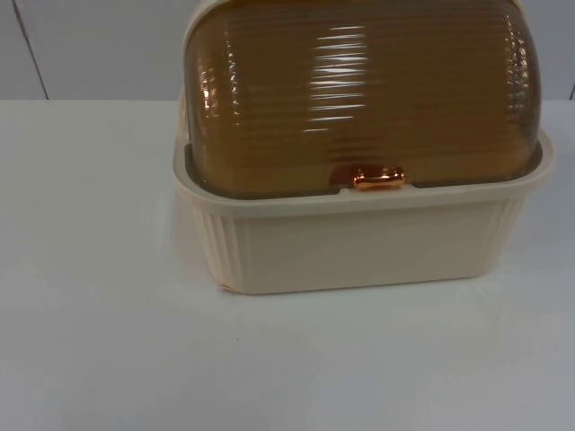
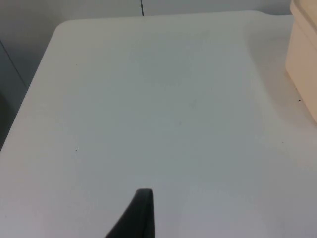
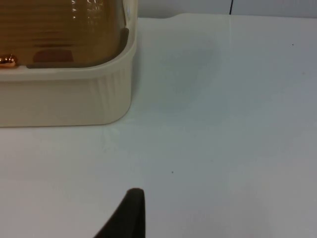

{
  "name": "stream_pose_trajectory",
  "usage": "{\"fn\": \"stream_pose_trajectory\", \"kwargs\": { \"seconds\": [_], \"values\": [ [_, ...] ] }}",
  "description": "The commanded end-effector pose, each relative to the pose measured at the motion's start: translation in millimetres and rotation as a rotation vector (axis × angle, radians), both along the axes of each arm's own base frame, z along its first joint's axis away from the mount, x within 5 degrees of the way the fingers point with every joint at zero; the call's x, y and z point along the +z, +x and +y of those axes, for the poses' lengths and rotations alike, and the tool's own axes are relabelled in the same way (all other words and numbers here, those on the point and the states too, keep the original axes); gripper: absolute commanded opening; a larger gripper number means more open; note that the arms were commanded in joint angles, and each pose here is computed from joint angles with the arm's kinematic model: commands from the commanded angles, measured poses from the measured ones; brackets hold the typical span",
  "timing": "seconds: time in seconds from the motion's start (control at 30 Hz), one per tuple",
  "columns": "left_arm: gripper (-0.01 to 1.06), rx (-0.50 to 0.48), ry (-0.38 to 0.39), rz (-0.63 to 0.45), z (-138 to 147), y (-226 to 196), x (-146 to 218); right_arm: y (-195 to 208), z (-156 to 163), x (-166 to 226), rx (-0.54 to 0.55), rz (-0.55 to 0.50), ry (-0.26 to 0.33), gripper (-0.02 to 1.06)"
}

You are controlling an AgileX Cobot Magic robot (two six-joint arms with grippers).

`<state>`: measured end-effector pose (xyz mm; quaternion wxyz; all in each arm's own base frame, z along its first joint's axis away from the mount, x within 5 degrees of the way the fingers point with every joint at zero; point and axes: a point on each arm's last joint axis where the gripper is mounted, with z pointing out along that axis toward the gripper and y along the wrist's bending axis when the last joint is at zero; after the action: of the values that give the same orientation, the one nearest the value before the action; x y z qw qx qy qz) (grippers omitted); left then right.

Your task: Open the box lid with the left hand, place the block into the box with the right hand, then close the box lid with the left hand.

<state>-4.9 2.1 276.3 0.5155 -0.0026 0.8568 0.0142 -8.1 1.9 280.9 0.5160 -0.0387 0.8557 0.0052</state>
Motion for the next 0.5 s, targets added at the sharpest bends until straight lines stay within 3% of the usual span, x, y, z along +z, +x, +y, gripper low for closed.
{"fn": "stream_pose_trajectory", "kwargs": {
  "seconds": [0.0,0.47],
  "values": [
    [1.04,0.001,0.000,0.005,0.5,0.1,-1.5,0.6,-0.4,-0.8,0.003,-0.011,-0.004,1.05],
    [1.04,0.001,0.000,0.005,0.5,0.1,-1.5,0.6,-0.8,-0.8,-0.006,-0.010,0.004,1.05]
  ]
}}
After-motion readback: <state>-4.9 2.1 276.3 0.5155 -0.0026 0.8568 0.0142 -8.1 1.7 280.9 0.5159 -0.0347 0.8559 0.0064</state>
